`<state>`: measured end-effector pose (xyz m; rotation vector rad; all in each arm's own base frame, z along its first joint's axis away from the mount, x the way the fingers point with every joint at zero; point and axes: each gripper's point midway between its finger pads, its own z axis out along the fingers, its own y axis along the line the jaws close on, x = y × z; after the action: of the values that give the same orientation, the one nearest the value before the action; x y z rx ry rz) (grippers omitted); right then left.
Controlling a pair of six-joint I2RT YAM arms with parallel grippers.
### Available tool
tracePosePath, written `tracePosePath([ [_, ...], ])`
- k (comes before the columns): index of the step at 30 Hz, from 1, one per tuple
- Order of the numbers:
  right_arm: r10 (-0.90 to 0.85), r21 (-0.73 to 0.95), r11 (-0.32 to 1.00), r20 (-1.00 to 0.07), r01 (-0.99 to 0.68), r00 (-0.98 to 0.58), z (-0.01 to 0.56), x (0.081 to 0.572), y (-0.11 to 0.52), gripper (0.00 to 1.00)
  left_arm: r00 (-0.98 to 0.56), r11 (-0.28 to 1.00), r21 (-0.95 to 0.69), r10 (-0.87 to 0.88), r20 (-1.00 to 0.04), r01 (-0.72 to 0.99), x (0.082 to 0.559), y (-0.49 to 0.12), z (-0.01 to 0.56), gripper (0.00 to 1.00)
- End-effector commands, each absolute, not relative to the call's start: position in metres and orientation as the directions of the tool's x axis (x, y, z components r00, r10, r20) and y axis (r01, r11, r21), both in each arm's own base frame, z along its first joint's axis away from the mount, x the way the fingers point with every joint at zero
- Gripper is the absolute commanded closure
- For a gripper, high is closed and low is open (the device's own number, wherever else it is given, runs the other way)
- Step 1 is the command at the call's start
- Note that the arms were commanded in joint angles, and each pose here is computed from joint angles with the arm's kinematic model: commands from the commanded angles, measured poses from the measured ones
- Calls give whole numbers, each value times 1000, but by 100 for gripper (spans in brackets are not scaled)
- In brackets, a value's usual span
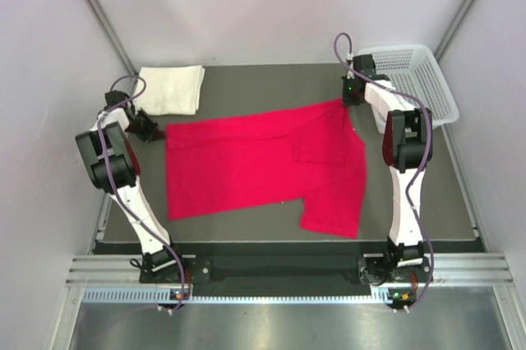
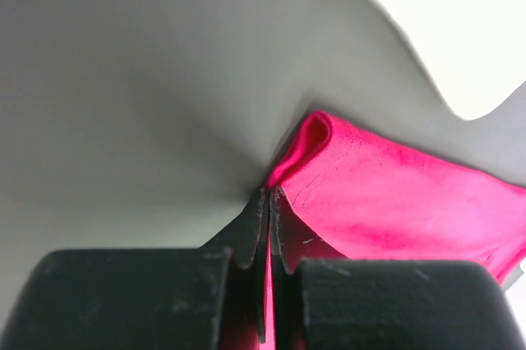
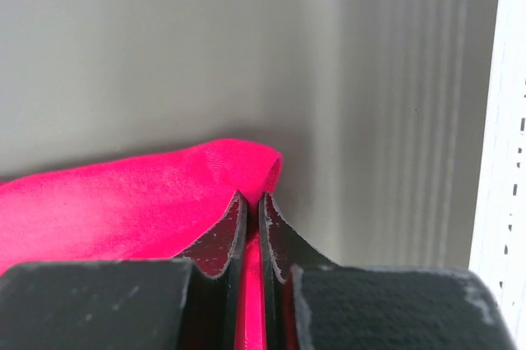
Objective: Fold and stack the t-shirts
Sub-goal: Fold the tshirt
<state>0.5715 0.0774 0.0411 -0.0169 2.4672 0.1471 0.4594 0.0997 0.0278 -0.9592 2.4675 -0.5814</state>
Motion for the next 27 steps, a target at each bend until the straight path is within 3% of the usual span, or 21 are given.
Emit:
tracePosePath([
  [1,61,115,993,-680,-24,-730,63,594,71,97,-646,712,-469,-690,-327,-523,481,122,26,100],
  [7,82,132,991,-672,-10,-736,62,592,73,97,-639,722,-423,-687,-346,-547,488,134,34,100],
  [9,84,131,991,-665,-5,-742,63,591,72,90,-643,716,-401,-695,-323,-572,481,135,33,100],
  [10,86,126,992,-669,2,-738,67,593,71,87,-643,715,-389,-696,-319,-581,478,135,33,82],
  [11,87,122,993,-657,8,-749,67,591,70,79,-644,715,-382,-696,-317,-586,474,134,35,73],
  [13,87,112,994,-663,16,-743,77,592,68,73,-638,710,-350,-703,-314,-611,464,137,38,62],
  [14,86,111,994,-662,15,-744,85,590,68,65,-636,715,-340,-699,-327,-611,458,136,48,52],
  [16,87,93,995,-666,33,-741,94,588,63,57,-632,716,-308,-698,-337,-626,447,137,54,46],
  [21,73,71,997,-677,35,-733,127,572,61,45,-619,732,-345,-681,-392,-587,428,121,94,48],
  [27,106,91,994,-671,60,-734,163,534,61,40,-642,705,-471,-696,-320,-530,406,73,101,56],
])
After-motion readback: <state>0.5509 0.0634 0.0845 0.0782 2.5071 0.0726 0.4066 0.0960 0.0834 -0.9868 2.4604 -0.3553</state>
